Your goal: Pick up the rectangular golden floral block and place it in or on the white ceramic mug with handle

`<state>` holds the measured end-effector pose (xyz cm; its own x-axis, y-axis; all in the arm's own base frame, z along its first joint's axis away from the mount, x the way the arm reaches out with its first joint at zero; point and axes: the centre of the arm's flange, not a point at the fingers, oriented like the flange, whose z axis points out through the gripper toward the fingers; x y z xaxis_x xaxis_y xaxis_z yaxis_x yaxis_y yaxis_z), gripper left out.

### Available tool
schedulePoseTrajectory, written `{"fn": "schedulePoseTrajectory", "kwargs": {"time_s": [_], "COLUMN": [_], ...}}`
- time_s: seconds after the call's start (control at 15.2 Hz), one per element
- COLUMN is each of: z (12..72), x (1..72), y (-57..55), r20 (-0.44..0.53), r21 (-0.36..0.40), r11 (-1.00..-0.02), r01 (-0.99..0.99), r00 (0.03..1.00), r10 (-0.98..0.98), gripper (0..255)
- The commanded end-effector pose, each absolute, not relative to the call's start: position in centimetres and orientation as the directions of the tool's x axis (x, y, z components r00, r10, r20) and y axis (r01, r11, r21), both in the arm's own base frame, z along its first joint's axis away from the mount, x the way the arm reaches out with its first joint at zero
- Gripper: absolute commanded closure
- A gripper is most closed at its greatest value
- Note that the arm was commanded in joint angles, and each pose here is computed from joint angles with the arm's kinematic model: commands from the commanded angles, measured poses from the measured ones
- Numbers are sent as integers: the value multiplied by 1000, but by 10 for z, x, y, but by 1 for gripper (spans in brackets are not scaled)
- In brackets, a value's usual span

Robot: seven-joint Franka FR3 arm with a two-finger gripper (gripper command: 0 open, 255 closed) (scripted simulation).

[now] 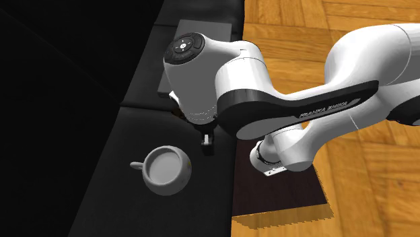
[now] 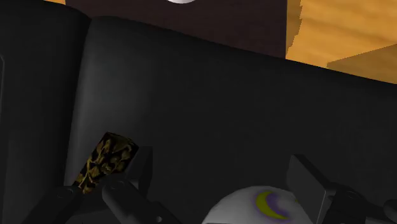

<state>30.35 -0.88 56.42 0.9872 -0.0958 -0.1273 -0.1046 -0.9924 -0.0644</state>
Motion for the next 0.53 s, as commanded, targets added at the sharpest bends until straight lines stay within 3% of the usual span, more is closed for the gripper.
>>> {"fn": "schedulePoseTrajectory", "kwargs": {"time_s": [0.0,0.46], "z": [564,527], "x": [304,339], "y": [-9,-71], "r20": [-127,-70], "r21": [-64,18], "r11": [-992,-902], "r01": [-105,-431], "r00": [987,899], "r10": [-96,-431], "gripper": [0,0]}}
